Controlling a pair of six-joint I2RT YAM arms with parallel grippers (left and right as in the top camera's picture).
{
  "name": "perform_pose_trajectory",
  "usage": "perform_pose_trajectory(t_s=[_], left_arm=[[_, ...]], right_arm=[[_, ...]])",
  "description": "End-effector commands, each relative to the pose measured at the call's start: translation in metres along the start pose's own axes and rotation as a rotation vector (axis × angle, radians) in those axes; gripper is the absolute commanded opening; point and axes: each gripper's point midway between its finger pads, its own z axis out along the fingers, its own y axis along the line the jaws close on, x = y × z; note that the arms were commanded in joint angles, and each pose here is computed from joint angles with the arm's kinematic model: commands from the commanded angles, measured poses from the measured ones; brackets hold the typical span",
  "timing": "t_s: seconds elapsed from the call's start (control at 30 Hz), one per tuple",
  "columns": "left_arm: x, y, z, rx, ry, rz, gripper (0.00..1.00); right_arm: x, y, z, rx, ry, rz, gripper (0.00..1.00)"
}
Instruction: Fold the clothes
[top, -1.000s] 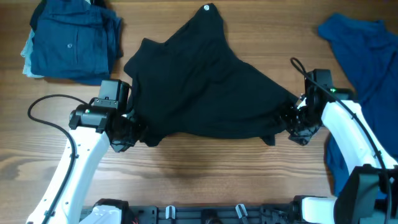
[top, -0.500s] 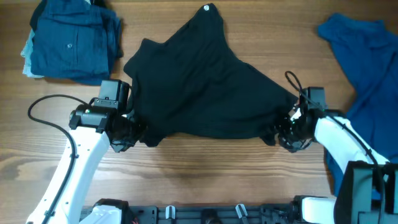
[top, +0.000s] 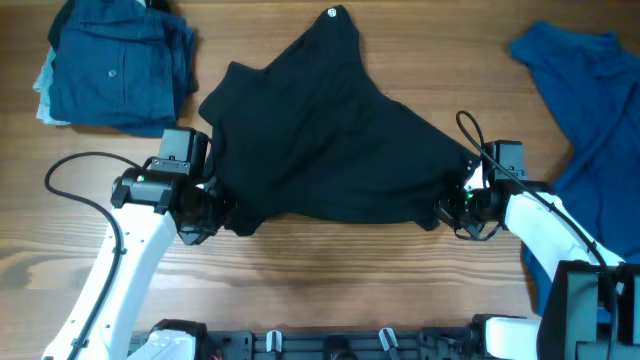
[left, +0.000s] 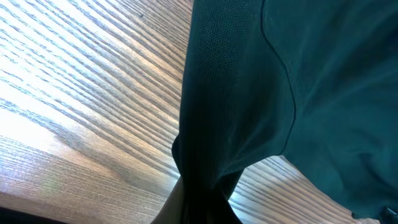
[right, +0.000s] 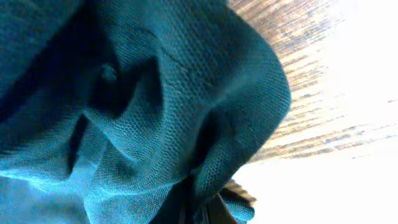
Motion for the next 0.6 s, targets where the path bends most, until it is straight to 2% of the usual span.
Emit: perform_pose_trajectory(t_s=[0.0, 0.27, 0.57], left_arm=[[0.000, 0.007, -0.003, -0.019, -0.011, 0.002, 0.04], [0.008, 0.012, -0.024, -0.005, -0.026, 0.004, 0.04], [0.025, 0.024, -0.049, -0.011, -0.021, 0.003, 0.04]], right_arm=[[0.003, 0.001, -0.007, 0.010, 0.019, 0.015, 0.04], [-0.002, -0.006, -0.080, 0.194, -0.089, 0.010, 0.04], [0.020, -0.016, -0.108, 0.231, -0.096, 0.020, 0.04]])
